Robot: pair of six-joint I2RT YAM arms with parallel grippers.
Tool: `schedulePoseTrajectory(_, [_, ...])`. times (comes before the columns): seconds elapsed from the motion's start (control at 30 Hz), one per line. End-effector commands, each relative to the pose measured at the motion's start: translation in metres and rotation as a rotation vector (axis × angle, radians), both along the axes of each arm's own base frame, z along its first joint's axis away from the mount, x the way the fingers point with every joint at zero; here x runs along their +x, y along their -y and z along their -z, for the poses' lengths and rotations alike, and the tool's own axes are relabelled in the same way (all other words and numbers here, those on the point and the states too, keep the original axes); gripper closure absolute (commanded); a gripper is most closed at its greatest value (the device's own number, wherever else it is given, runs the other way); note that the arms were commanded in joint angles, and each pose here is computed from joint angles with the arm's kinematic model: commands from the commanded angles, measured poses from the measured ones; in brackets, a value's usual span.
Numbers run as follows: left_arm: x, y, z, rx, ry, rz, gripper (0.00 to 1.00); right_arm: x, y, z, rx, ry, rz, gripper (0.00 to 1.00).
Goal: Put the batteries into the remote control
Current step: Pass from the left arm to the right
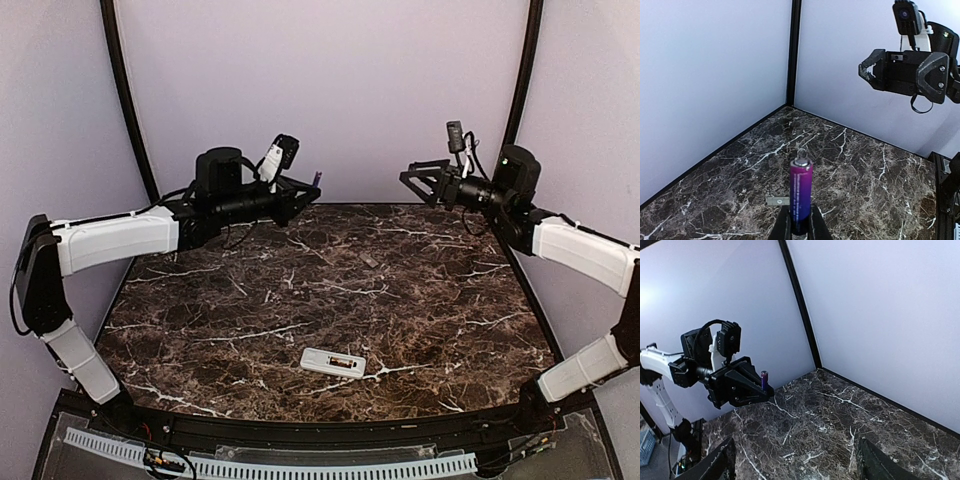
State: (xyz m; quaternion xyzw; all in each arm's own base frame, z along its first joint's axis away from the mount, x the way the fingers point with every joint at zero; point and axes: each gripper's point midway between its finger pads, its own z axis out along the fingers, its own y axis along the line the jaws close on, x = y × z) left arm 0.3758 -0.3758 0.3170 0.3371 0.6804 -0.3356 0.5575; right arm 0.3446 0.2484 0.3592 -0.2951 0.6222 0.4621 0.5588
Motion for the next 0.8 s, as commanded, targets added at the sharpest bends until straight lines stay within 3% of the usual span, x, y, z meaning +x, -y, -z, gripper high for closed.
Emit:
schedulePoseTrajectory(0.0, [-0.047, 0.007, -0.011, -0.120, 0.050, 0.155, 1.00, -0.038, -0.032, 0.009, -0.061, 0.068, -0.115, 0.22])
schedulePoseTrajectory(0.3, [-0.112, 0.005, -0.014, -0.173, 0.067, 0.263, 1.00, -0.109, -0.091, 0.014, -0.035, 0.012, -0.128, 0.27])
schedulePoseTrajectory(0.53, [-0.141, 0.005, -0.019, -0.222, 0.048, 0.298, 1.00, -0.115, -0.133, 0.017, -0.019, -0.042, -0.158, 0.34])
schedulePoseTrajectory(0.77, [-0.159, 0.000, -0.022, -0.246, 0.057, 0.326, 1.00, -0.142, -0.150, 0.001, 0.024, 0.049, -0.238, 0.41])
